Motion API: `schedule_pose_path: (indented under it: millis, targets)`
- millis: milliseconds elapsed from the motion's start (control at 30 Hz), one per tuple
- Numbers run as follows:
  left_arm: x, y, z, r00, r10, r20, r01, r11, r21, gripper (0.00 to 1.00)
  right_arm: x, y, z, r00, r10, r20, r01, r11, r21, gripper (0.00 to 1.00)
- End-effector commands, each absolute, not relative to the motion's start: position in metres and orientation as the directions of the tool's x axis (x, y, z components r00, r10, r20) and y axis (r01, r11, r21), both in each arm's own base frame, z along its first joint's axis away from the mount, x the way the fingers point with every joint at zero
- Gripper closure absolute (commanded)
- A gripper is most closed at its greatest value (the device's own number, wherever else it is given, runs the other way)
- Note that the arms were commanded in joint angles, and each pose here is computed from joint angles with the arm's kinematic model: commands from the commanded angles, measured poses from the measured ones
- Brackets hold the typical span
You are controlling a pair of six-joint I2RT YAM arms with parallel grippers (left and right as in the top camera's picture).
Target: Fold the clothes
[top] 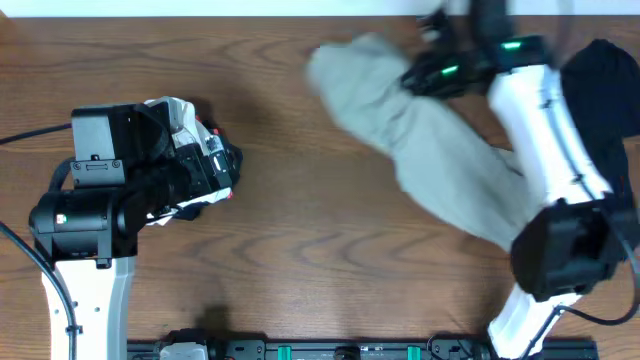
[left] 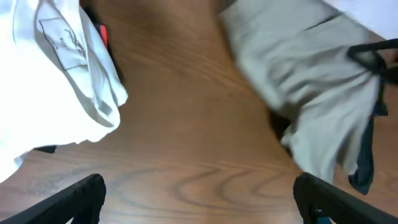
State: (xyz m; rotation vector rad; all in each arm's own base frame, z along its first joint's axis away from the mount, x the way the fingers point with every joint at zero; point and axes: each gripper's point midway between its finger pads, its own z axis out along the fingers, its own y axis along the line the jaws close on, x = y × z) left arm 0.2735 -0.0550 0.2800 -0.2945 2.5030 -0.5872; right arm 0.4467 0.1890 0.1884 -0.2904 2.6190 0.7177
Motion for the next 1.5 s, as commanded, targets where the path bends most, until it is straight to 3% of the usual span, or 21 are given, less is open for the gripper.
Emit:
schedule_pose_path:
  millis: [0, 67, 233, 267, 367, 500, 667, 800, 1000, 1267, 1467]
  targets:
    - [0.275, -0.057, 0.288, -0.817, -0.327, -0.474, -0.071, 0.875, -0.480, 0.02, 0.443, 0.206, 0.183, -0.839, -0.229, -0.493, -0.372, 0.903, 0.213, 0.75]
    - [0.275, -0.057, 0.288, -0.817, -0.326, -0.475, -0.071, 0.875, -0.479, 0.02, 0.446, 0.207, 0.184, -0.823, -0.247, -0.511, -0.365, 0.920, 0.145, 0.43]
    - [0.275, -0.057, 0.288, -0.818, -0.323, -0.476, -0.068, 0.876, -0.477, 0.02, 0.464, 0.163, 0.184, -0.857, -0.106, -0.505, -0.216, 0.963, 0.164, 0.32]
    - [0.275, -0.057, 0.288, -0.818, -0.323, -0.476, -0.068, 0.876, -0.477, 0.02, 0.468, 0.145, 0.183, -0.867, -0.054, -0.495, -0.159, 0.972, 0.173, 0.33]
    - [0.275, -0.057, 0.288, -0.818, -0.323, -0.476, -0.068, 0.876, -0.477, 0.02, 0.477, 0.076, 0.175, -0.885, 0.144, -0.443, 0.057, 0.977, 0.203, 0.50]
    - [0.275, -0.057, 0.288, -0.818, -0.323, -0.476, -0.068, 0.876, -0.477, 0.02, 0.467, -0.011, 0.150, -0.863, 0.391, -0.320, 0.337, 0.917, 0.212, 0.82]
    - [0.275, -0.057, 0.288, -0.818, -0.323, -0.476, -0.068, 0.876, -0.477, 0.02, 0.439, -0.090, 0.091, -0.797, 0.592, -0.119, 0.571, 0.803, 0.174, 0.99]
    - [0.275, -0.057, 0.288, -0.817, -0.323, -0.477, -0.068, 0.876, -0.477, 0.02, 0.423, -0.119, 0.046, -0.754, 0.657, 0.002, 0.650, 0.745, 0.150, 0.99]
    - [0.275, -0.056, 0.288, -0.816, -0.324, -0.478, -0.070, 0.878, -0.474, 0.02, 0.399, -0.167, 0.007, -0.685, 0.727, 0.050, 0.729, 0.684, 0.040, 0.99]
    - [0.276, -0.056, 0.289, -0.814, -0.324, -0.482, -0.068, 0.877, -0.475, 0.02, 0.318, -0.256, 0.012, -0.500, 0.866, 0.018, 0.833, 0.486, -0.265, 0.99]
    - [0.278, -0.056, 0.290, -0.811, -0.323, -0.488, -0.064, 0.878, -0.475, 0.02, 0.300, -0.263, 0.020, -0.395, 0.914, 0.092, 0.901, 0.405, -0.153, 0.99]
